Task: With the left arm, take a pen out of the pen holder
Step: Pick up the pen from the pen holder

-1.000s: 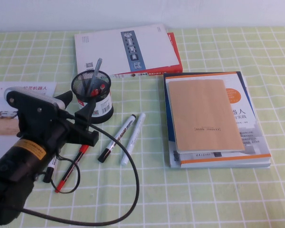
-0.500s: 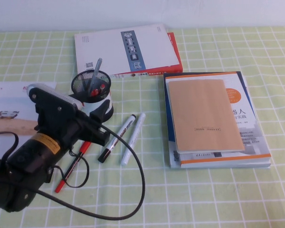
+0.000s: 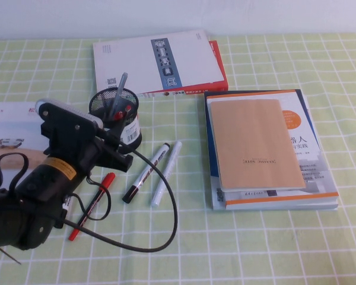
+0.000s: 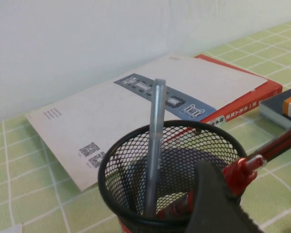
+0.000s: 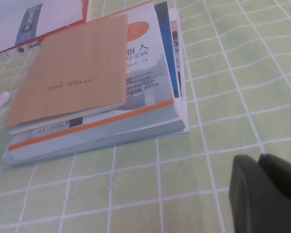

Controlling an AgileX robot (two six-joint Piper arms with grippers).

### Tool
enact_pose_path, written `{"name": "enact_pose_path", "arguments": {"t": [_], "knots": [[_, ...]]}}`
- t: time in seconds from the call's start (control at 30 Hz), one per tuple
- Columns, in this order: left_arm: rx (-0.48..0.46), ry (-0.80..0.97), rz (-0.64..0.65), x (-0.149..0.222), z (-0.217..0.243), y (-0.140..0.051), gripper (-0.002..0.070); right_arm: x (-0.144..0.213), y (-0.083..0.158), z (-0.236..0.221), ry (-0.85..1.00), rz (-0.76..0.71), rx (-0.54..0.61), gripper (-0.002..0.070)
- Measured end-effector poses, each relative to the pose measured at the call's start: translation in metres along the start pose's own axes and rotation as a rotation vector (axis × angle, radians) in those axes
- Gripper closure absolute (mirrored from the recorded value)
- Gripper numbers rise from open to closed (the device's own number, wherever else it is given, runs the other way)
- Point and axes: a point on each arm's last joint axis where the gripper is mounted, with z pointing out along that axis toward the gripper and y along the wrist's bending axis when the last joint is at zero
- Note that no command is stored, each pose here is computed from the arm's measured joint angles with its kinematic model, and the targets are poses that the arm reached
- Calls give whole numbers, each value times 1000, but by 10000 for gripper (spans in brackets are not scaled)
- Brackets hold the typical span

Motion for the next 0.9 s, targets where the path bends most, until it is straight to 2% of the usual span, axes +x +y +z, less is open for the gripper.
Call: {"name": "enact_pose_path", "arguments": {"t": [0.63, 0.9], "knots": [[-9, -12, 48, -5, 8, 3, 367, 0, 0, 0, 2, 4, -2, 691], [-55, 16, 4, -4, 12, 8, 368, 0, 0, 0, 2, 4, -2, 691]]}}
